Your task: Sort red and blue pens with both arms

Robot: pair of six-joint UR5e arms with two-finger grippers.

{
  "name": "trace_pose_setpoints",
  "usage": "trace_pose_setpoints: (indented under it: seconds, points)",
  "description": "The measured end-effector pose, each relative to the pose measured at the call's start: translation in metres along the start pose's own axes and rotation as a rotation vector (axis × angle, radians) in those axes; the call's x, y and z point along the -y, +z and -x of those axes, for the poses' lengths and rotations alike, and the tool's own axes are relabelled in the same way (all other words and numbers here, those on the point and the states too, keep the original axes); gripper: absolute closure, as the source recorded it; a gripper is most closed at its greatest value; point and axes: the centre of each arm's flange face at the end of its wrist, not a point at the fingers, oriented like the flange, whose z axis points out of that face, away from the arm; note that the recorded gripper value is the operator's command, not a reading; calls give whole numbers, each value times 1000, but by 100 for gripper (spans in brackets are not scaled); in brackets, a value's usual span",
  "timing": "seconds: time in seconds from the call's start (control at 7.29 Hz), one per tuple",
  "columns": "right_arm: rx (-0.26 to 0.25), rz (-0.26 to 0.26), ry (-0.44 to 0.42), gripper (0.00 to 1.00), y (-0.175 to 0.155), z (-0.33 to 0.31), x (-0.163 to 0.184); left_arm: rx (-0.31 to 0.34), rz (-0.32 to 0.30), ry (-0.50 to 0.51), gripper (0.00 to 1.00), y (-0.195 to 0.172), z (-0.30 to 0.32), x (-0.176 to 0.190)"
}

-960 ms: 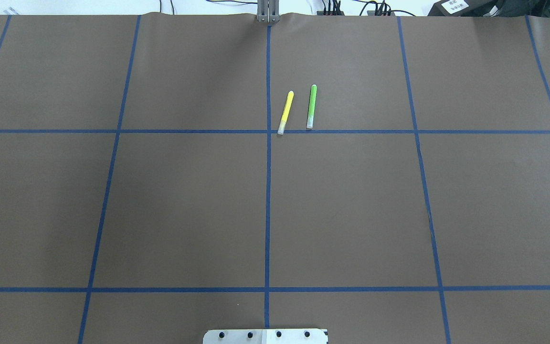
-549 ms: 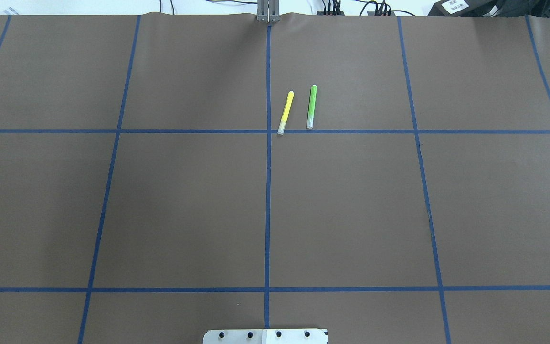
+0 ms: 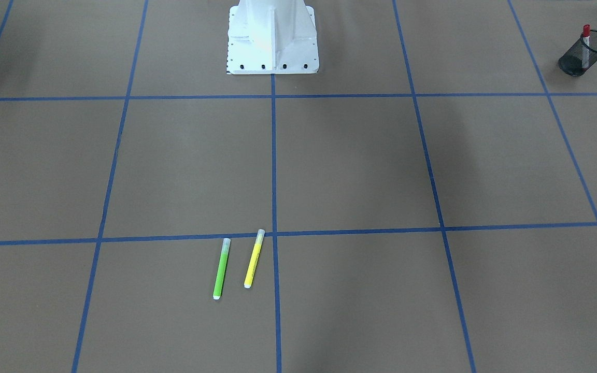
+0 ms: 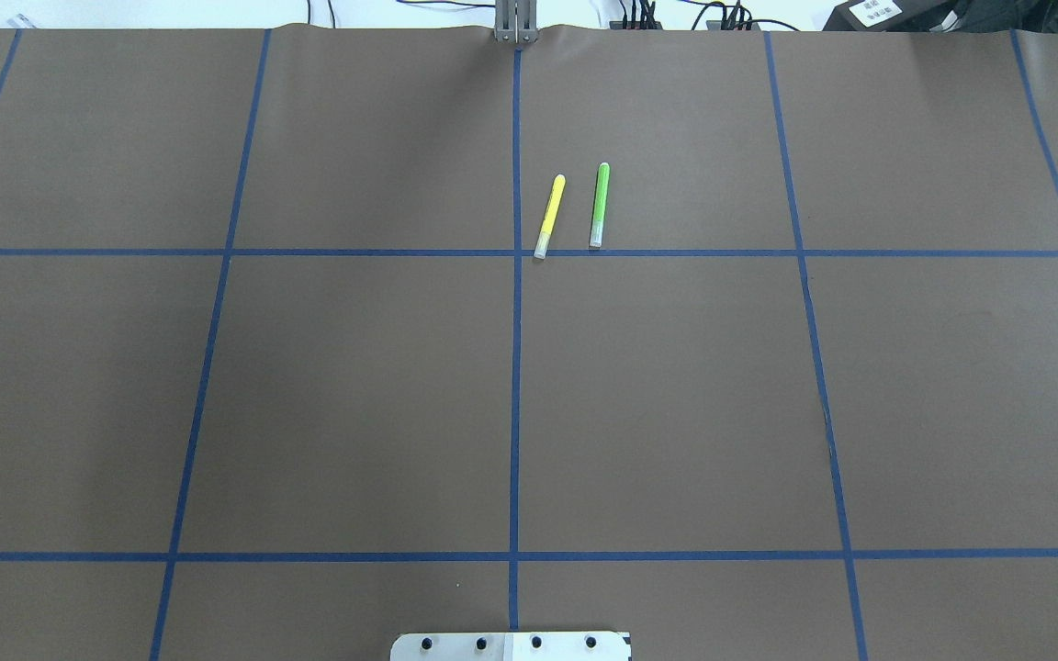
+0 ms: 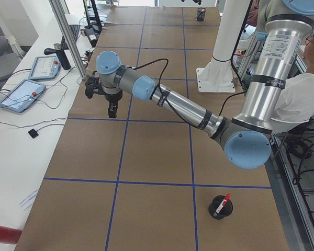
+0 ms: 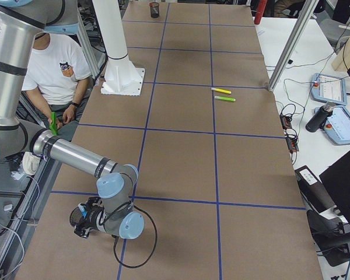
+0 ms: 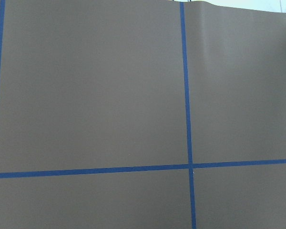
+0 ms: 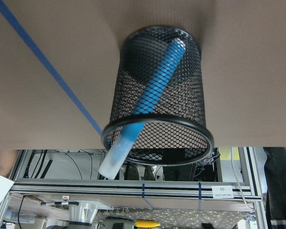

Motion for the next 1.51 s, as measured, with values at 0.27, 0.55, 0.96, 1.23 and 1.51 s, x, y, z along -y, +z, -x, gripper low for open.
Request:
trace_pose_setpoints:
  seconds: [0.27,0.55,0.96,1.23,1.51]
  points:
    - [-27,-209,-118,0,-28,14,30,9,12,-14,0,6,11,-6]
    - [-78,-390,-147,0,-87,48,62,20,29,-34,0,14,27,-16]
    - [-158,-633,-165,0,-204,125,99,72,50,-83,0,28,64,-37]
    - [-170,-800,-132,0,-259,179,109,176,28,-66,0,31,86,-45]
    - [-166,-927,-139,0,-282,247,114,226,48,27,0,35,109,-64]
